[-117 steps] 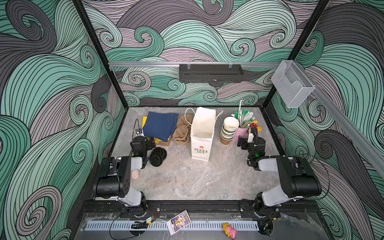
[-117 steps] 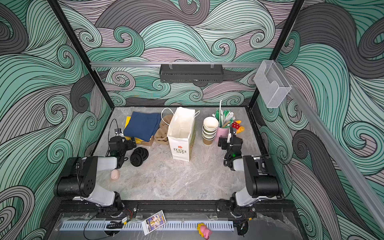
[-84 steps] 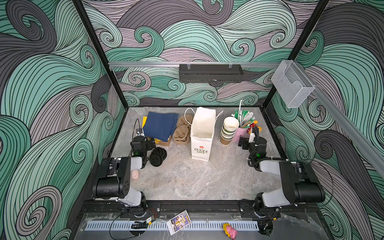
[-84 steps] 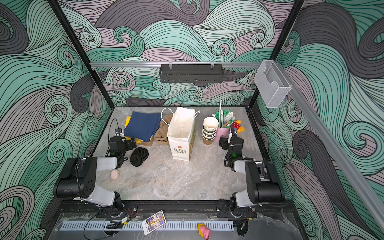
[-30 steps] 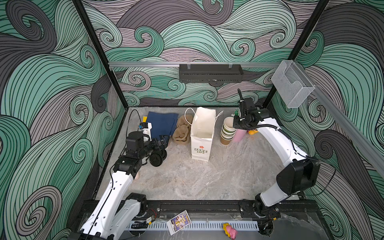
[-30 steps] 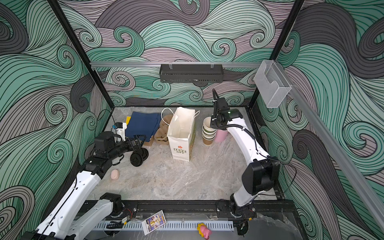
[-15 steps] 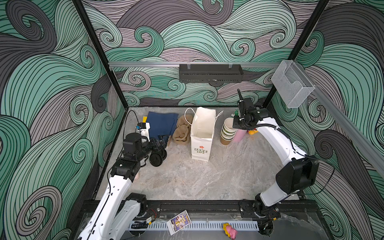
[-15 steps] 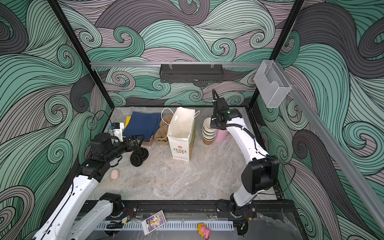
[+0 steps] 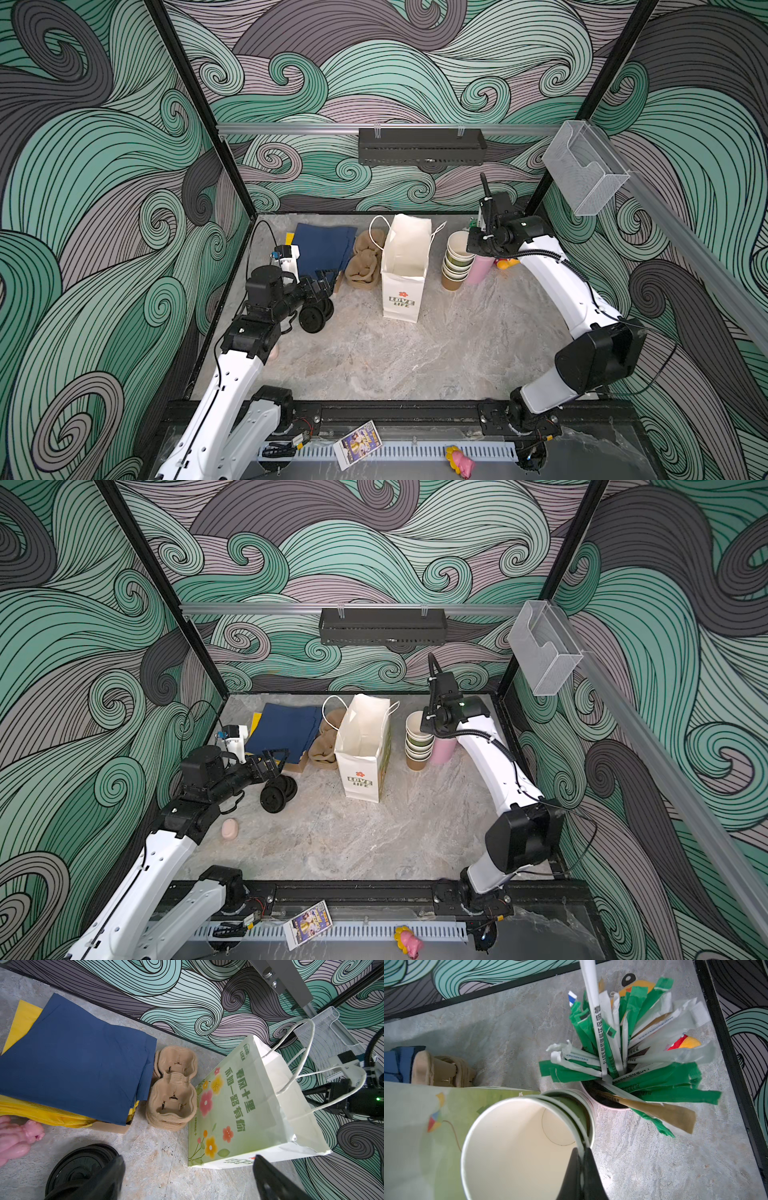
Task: Pack the takeout coffee
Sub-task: 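Grasp the top green paper cup from the stack with the right gripper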
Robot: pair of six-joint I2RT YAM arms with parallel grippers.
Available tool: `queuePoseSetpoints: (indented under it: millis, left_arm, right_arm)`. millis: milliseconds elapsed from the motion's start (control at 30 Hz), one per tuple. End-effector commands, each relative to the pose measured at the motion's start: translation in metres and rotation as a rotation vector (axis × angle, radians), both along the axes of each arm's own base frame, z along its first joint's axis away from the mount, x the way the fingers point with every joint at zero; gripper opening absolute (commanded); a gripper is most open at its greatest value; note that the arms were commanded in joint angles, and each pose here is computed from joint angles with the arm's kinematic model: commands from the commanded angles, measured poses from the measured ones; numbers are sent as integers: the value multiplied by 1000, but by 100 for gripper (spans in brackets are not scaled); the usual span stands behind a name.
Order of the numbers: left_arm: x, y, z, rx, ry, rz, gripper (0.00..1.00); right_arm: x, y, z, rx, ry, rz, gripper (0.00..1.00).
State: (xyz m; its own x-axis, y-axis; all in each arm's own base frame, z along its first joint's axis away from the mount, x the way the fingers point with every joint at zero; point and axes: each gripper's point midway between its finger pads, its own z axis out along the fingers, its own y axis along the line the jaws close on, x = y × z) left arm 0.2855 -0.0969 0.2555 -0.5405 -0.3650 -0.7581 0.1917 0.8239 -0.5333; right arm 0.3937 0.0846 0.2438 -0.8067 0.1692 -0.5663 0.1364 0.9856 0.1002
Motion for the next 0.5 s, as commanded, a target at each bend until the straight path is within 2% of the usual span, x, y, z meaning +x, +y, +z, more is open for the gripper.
queuePoseSetpoints:
  millis: [0, 133, 467]
  left_arm:
    - [0, -4, 24, -24, -50, -16, 98]
    - [-1, -6, 28, -37, -57, -23, 98]
    - [-2, -11, 45, -47, -87, -46, 98]
  right_arm:
    - [-4, 1, 21, 39, -46, -14, 0]
    - [-4, -3, 14, 24, -31, -32, 0]
    - [4, -6, -4, -2, 13, -34, 11]
